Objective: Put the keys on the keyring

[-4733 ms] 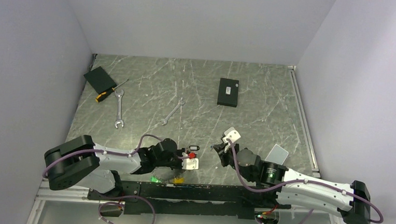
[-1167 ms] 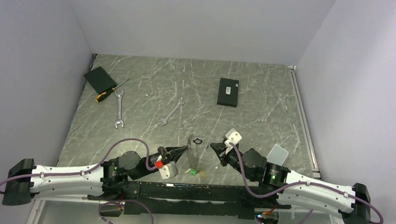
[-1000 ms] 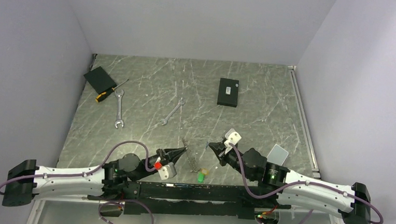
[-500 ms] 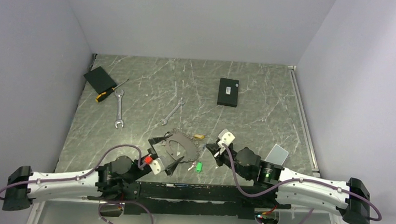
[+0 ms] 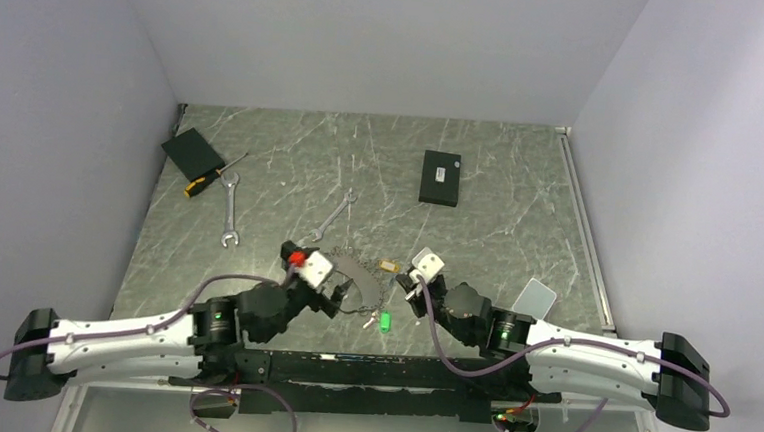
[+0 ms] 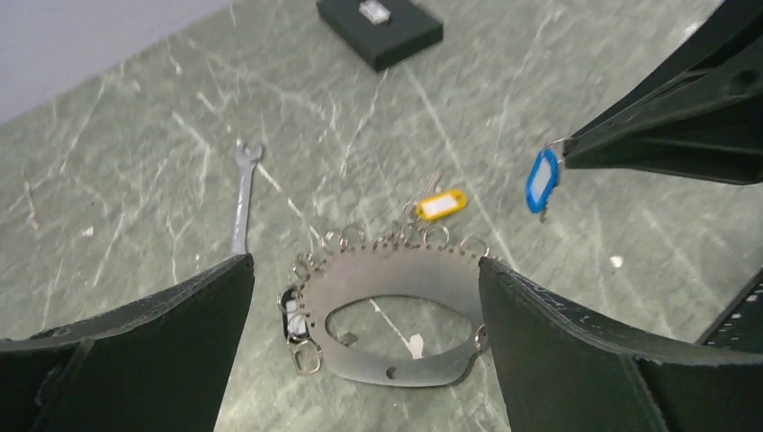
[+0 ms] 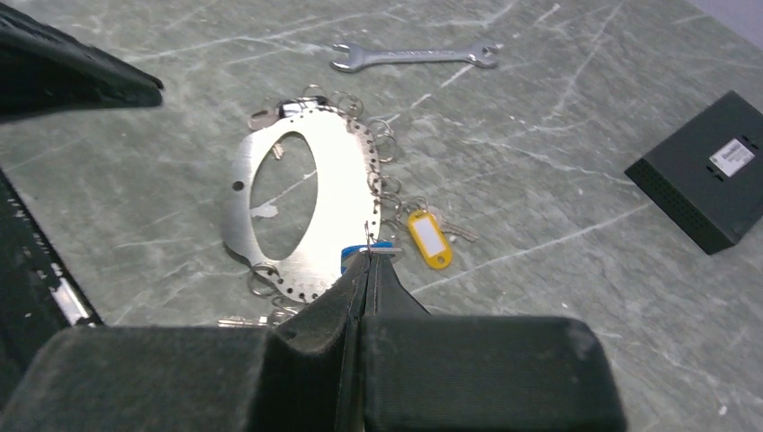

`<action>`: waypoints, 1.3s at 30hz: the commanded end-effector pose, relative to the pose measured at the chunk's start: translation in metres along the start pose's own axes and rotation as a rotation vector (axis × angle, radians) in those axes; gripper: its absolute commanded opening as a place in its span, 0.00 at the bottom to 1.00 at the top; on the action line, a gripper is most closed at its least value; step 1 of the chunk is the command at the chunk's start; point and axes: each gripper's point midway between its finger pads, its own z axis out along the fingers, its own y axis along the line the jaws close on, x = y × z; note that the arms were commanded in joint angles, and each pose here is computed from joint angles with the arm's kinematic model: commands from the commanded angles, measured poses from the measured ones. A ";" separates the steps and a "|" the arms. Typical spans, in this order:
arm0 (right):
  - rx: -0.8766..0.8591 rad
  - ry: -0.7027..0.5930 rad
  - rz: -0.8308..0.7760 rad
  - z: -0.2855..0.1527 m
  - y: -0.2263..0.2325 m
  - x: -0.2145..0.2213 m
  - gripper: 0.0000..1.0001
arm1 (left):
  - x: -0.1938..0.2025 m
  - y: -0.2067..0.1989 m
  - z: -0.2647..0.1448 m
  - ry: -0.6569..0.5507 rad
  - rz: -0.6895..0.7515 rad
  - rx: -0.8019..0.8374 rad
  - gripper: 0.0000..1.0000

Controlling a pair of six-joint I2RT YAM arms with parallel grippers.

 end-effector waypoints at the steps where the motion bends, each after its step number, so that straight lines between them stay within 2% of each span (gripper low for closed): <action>1: 0.126 -0.043 0.025 0.004 -0.021 -0.021 0.00 | 0.025 -0.001 0.017 0.241 -0.067 -0.074 1.00; 2: 0.141 -0.030 0.024 0.004 -0.024 -0.018 0.00 | 0.033 -0.004 0.023 0.308 -0.075 -0.043 0.99; 5: 0.153 -0.016 0.062 0.005 -0.027 -0.014 0.00 | 0.043 0.013 0.043 0.456 -0.228 -0.054 0.92; 7: 0.153 -0.015 0.071 0.005 -0.028 -0.013 0.00 | 0.045 0.014 0.053 0.496 -0.307 0.002 0.86; 10: 0.159 -0.012 0.078 0.005 -0.029 -0.012 0.00 | 0.047 0.014 0.065 0.515 -0.333 0.043 0.78; 15: 0.164 -0.008 0.081 0.003 -0.032 -0.008 0.00 | 0.074 0.010 0.080 0.620 -0.390 0.112 0.50; 16: 0.162 -0.008 0.084 0.003 -0.032 -0.008 0.00 | 0.078 0.009 0.082 0.625 -0.400 0.120 0.48; 22: 0.161 -0.009 0.087 0.001 -0.033 -0.006 0.00 | 0.100 0.023 0.099 0.600 -0.417 0.042 0.52; 25: 0.161 -0.010 0.084 0.000 -0.034 -0.006 0.00 | 0.097 0.023 0.111 0.570 -0.419 0.061 0.56; 29: 0.164 -0.008 0.084 -0.001 -0.035 -0.004 0.00 | 0.101 0.013 0.117 0.586 -0.411 0.133 0.58; 35: 0.168 -0.007 0.088 0.000 -0.037 -0.002 0.00 | 0.107 -0.009 0.113 0.602 -0.418 0.271 0.50; 39: 0.160 -0.006 0.090 0.002 -0.036 -0.001 0.00 | 0.111 -0.008 0.111 0.585 -0.410 0.264 0.45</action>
